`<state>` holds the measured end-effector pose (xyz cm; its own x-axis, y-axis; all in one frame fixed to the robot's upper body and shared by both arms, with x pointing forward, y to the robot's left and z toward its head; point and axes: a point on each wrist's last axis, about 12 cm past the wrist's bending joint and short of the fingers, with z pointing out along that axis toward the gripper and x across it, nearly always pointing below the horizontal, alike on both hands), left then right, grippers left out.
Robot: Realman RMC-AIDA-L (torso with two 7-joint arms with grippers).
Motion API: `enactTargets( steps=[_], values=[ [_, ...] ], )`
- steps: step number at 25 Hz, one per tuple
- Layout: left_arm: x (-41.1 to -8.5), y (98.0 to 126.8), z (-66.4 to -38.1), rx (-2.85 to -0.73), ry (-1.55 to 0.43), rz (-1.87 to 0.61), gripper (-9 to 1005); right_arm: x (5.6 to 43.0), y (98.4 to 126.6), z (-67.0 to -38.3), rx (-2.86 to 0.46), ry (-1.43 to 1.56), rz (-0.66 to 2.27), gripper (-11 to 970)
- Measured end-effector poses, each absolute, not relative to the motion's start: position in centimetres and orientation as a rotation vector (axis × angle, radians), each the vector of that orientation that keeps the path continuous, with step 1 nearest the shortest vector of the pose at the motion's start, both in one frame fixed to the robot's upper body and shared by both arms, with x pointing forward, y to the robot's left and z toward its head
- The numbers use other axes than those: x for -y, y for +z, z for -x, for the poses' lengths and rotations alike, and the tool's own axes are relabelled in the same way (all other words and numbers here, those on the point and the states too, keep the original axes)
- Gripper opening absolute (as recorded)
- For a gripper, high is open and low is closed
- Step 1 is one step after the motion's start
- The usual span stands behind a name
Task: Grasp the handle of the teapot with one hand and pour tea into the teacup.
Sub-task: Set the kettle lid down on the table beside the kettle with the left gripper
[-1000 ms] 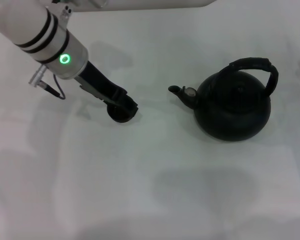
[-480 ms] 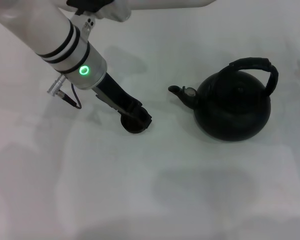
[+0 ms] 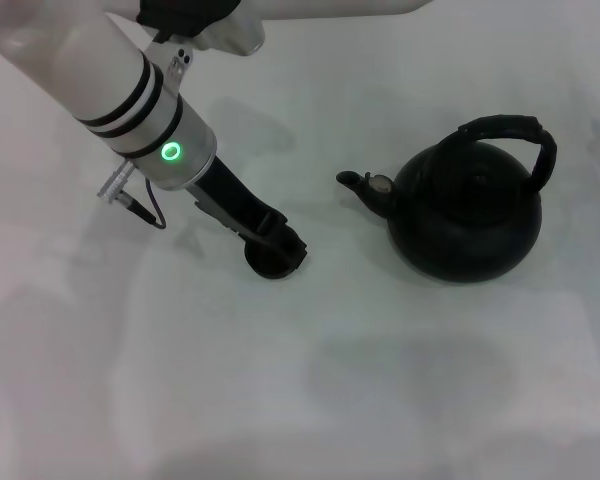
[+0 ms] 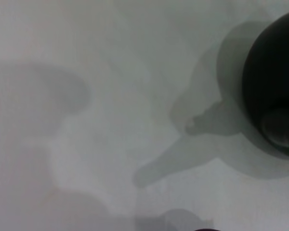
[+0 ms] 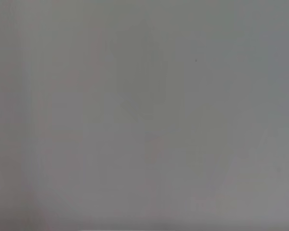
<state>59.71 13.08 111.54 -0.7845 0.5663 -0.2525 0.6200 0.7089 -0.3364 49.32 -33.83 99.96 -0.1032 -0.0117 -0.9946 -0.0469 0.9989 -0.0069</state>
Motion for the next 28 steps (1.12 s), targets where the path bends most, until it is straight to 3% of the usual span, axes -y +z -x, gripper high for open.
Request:
enactTargets(
  steps=[28],
  values=[
    [-13.42,111.16,-59.57,-2.829,-0.586,-0.944,791,33.77,99.96,-49.33,-1.675,0.051,0.024,800]
  ],
)
